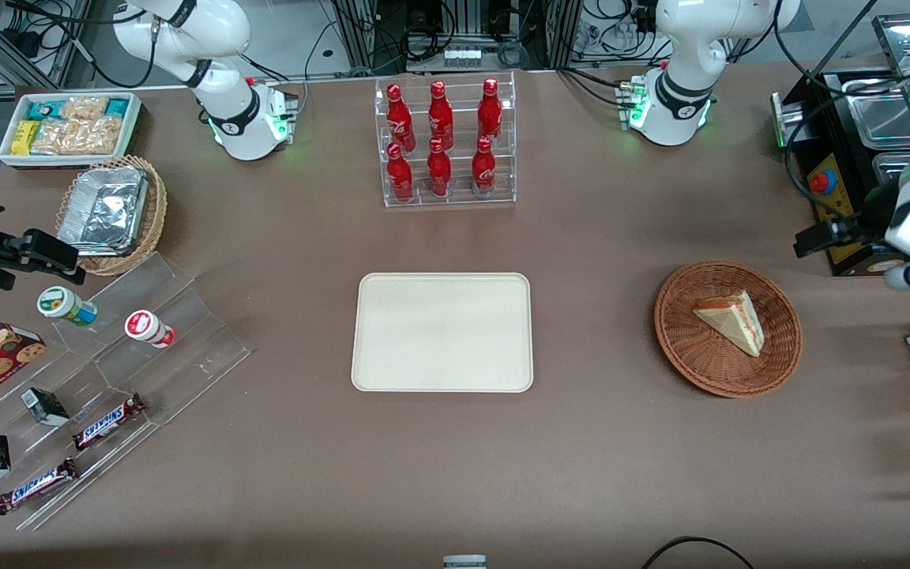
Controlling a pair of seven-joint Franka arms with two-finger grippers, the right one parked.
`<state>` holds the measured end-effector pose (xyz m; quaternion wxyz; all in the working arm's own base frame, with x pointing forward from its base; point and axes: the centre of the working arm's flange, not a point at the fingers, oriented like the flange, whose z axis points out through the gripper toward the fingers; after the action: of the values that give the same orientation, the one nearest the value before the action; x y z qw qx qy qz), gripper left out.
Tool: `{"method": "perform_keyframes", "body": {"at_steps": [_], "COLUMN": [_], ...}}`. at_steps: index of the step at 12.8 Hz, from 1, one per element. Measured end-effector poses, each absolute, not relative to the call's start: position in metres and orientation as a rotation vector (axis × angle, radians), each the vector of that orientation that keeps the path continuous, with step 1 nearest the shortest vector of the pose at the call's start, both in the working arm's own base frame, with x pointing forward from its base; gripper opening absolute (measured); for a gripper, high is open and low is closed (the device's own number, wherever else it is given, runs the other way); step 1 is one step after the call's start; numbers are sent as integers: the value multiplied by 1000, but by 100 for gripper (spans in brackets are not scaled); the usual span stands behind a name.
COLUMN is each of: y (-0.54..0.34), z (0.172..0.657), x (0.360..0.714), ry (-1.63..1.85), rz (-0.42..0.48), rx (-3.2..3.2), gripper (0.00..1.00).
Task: Place sandwich from basket to tray
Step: 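Lower the open left gripper onto the sandwich in the basket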
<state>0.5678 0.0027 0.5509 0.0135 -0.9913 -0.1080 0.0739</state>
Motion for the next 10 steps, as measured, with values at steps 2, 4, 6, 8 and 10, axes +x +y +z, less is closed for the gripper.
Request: {"method": "perform_keyframes", "body": {"at_steps": [2,4,6,8,10], "y": [4,9,18,24,24], "z": [512,465,421,377,342], "x": [577,579,575,574,569], "ry": [-460,-581,-778,-888,-1016], "rz": [215,186,211,196,133], "rx": [-3065,-3043,-2983,-2949,-2918], "gripper": [100,100,100,100,100]}}
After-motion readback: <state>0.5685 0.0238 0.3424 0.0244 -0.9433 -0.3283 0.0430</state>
